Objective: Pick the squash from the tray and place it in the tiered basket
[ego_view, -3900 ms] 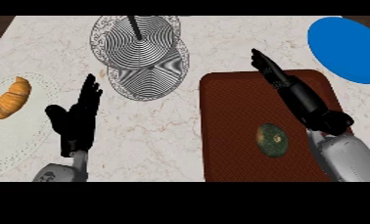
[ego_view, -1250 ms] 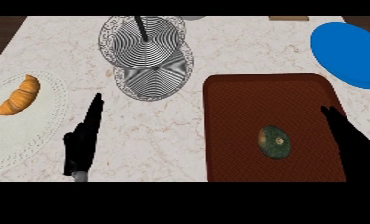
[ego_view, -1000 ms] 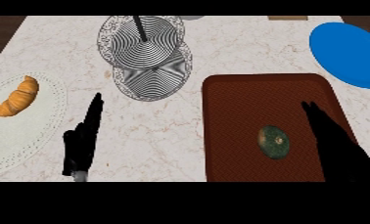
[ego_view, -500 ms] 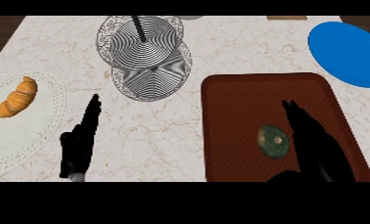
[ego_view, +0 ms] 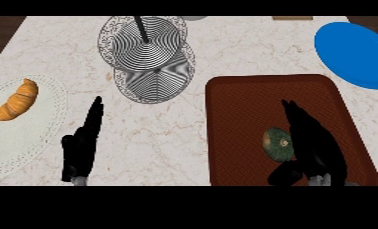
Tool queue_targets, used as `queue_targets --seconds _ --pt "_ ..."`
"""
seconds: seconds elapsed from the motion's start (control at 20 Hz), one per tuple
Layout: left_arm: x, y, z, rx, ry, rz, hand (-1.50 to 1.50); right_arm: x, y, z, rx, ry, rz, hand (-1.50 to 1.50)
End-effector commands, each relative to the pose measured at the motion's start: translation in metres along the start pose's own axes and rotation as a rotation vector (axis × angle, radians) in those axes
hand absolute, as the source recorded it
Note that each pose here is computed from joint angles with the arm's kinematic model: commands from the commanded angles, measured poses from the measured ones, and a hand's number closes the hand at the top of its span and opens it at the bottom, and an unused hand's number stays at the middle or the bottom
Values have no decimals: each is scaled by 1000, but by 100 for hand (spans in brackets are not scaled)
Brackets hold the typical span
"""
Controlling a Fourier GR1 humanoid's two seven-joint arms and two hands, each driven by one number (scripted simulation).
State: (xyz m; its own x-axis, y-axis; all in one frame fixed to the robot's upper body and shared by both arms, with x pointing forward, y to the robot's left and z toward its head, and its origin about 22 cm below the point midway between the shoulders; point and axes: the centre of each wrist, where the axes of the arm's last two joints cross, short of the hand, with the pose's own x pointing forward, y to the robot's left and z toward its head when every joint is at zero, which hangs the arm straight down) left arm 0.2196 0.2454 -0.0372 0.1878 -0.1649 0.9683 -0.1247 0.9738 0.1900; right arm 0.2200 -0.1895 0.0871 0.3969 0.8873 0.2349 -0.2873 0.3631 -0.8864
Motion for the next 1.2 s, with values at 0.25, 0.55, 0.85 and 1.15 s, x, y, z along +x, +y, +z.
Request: queue_targets --seconds 0.25,0.55,0.85,1.15 --pt "-19 -5 5 3 100 2 0 1 10 -8 94 116 57 -150" --pt "-23 4 5 20 82 -3 0 -7 23 -11 118 147 28 -150" --pt "-13 14 0 -2 87 -5 0 -6 23 -24 136 142 30 -150" --pt "-23 -4 0 10 100 1 0 -11 50 -38 134 97 45 150"
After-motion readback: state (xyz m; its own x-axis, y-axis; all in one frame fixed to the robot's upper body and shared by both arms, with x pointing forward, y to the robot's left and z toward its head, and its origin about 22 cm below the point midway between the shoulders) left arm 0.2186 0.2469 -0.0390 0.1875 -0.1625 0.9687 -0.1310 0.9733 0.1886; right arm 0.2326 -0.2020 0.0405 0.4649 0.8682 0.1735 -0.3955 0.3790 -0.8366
